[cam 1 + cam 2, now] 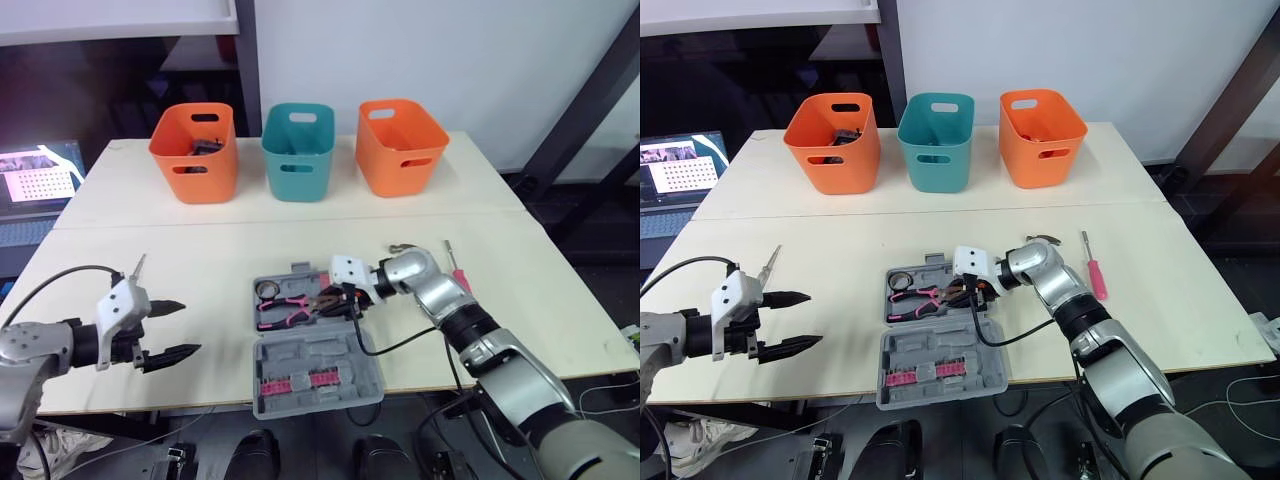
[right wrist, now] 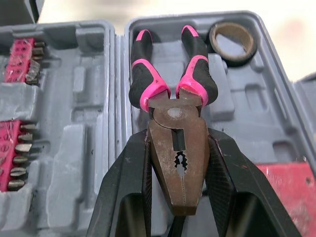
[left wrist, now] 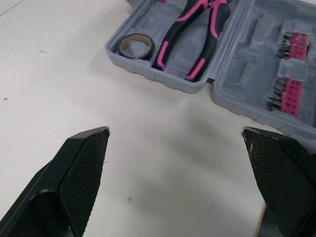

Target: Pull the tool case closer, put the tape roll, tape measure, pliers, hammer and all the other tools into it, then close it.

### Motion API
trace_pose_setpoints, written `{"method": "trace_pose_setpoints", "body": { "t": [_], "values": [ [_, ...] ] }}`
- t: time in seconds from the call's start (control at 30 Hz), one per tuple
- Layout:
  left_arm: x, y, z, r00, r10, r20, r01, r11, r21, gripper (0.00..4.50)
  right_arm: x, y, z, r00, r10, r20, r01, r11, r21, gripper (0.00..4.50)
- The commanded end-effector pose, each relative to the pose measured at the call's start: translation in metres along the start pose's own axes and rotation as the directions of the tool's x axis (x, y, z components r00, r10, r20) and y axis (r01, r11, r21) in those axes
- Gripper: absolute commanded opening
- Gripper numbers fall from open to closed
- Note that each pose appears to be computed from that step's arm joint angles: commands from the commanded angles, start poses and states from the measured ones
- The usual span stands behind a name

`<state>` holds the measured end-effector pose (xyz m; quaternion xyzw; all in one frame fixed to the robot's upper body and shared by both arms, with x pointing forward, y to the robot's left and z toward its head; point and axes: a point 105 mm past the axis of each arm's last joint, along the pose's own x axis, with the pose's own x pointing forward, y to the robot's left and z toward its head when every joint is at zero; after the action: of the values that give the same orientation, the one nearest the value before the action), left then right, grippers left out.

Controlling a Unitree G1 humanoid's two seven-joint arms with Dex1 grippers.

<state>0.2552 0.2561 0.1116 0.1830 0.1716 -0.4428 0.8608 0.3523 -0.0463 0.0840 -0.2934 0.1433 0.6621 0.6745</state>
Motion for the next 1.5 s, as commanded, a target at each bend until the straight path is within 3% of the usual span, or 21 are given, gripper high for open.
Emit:
{"method": "trace_pose_setpoints", "body": {
  "t": [0.03,0.3,0.53,0.67,0.73,0.87,0.97,1.13,1.17,1.5],
  "values": [
    [0.001,0.004,0.003,1.0,0.007,0.0,-0.007,0.999,0.034,4.5,0.001,-0.011,0.017,1.0,-0.015,0.018,0.016,0.998,-0.061,0.95],
    [0.004,0.005,-0.001,1.0,-0.001,-0.007,0.001,0.999,0.038,4.5,0.0,-0.018,0.013,1.0,-0.018,0.002,0.018,0.998,-0.06,0.95],
    [0.005,0.005,0.001,1.0,-0.008,0.004,0.007,0.999,0.032,4.5,-0.012,-0.02,0.03,0.996,-0.043,0.079,0.049,0.995,-0.082,4.36],
    [0.008,0.01,0.003,0.999,0.04,0.023,-0.042,0.998,0.056,4.5,-0.026,-0.015,0.045,0.985,-0.061,0.164,0.069,0.997,-0.043,4.36],
    [0.009,0.012,0.011,0.994,0.061,0.095,-0.067,0.995,0.068,4.5,-0.032,-0.014,0.053,0.973,-0.093,0.209,0.097,0.995,-0.009,4.36],
    [0.011,0.01,0.01,0.994,0.055,0.097,-0.061,0.996,0.065,4.5,-0.03,-0.007,0.064,0.961,-0.134,0.243,0.129,0.991,0.038,4.36],
    [0.013,0.005,0.011,0.995,0.011,0.1,-0.017,0.998,0.065,4.5,-0.016,-0.001,0.062,0.959,-0.165,0.228,0.154,0.986,0.066,3.04],
    [0.016,0.01,0.018,0.993,-0.003,0.114,0.002,1.0,0.012,4.5,0.013,0.003,0.053,0.967,-0.175,0.185,0.152,0.98,0.132,0.38],
    [0.017,0.011,0.019,0.993,0.001,0.116,-0.002,1.0,0.014,4.5,0.016,0.003,0.051,0.969,-0.177,0.174,0.155,0.979,0.133,0.04],
    [0.024,0.011,0.019,0.995,0.012,0.1,-0.019,0.998,0.063,4.5,0.039,-0.006,-0.016,0.973,-0.23,-0.018,0.223,0.914,0.34,0.04]
  ]
}}
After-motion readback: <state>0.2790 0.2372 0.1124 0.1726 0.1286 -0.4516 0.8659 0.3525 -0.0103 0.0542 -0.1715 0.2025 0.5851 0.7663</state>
